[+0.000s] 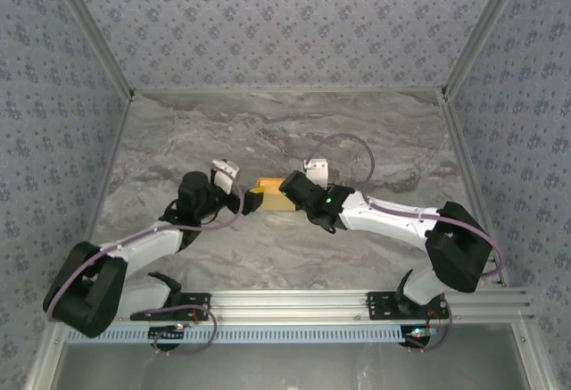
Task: Fold the paper box
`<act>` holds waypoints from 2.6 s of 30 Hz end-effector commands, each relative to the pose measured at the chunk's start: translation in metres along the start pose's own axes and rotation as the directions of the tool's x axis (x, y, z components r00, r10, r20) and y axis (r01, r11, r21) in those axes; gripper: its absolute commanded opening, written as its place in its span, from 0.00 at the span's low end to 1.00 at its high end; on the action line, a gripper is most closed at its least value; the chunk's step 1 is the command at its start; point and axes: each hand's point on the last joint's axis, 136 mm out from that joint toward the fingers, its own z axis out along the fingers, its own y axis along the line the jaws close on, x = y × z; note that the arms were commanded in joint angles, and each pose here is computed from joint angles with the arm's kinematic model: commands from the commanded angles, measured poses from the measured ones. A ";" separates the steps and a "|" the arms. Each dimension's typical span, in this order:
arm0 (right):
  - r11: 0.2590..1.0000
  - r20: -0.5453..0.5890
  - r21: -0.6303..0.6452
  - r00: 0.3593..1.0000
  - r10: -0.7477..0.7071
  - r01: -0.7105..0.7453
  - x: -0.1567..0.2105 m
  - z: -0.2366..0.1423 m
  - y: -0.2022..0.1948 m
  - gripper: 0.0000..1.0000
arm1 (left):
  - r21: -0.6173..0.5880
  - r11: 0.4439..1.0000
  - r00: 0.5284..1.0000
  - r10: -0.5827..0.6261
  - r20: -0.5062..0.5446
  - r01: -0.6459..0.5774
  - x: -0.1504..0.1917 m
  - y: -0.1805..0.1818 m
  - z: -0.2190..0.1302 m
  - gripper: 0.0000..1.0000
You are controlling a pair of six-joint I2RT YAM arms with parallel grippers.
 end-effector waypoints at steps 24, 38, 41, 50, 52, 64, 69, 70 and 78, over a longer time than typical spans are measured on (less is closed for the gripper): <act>0.994 -0.133 0.091 0.990 -0.046 0.059 0.027 0.008 -0.014 0.00 | 0.025 0.995 0.948 -0.080 -0.307 0.092 -0.002 -0.032 0.012 0.40; 0.993 -0.126 0.088 0.990 -0.071 0.082 0.023 0.006 -0.007 0.00 | 0.045 0.996 0.936 -0.053 -0.347 0.073 -0.009 -0.044 0.021 0.13; 0.992 -0.123 0.086 0.989 -0.080 0.091 0.023 0.007 -0.003 0.00 | 0.031 0.996 0.932 -0.063 -0.357 0.079 -0.011 -0.044 0.022 0.10; 0.987 -0.135 0.108 0.985 -0.104 0.119 0.027 0.007 -0.003 0.00 | -0.009 0.982 0.914 -0.181 -0.363 0.191 -0.012 -0.048 0.031 0.09; 0.987 -0.134 0.110 0.986 -0.104 0.119 0.027 0.008 -0.003 0.00 | -0.016 0.976 0.909 -0.207 -0.362 0.216 -0.014 -0.048 0.032 0.09; 0.986 -0.132 0.113 0.986 -0.104 0.119 0.027 0.007 -0.003 0.00 | -0.026 0.957 0.869 -0.275 -0.411 0.290 0.010 -0.055 0.037 0.09; 0.986 -0.131 0.113 0.986 -0.104 0.119 0.027 0.007 -0.003 0.00 | -0.035 0.955 0.862 -0.280 -0.423 0.293 0.021 -0.054 0.038 0.09; 0.986 -0.132 0.114 0.986 -0.105 0.121 0.028 0.007 -0.003 0.00 | -0.041 0.956 0.861 -0.281 -0.425 0.291 0.025 -0.053 0.038 0.09; 0.986 -0.131 0.115 0.986 -0.104 0.120 0.027 0.007 -0.003 0.00 | -0.069 0.947 0.841 -0.311 -0.442 0.313 0.023 -0.053 0.032 0.09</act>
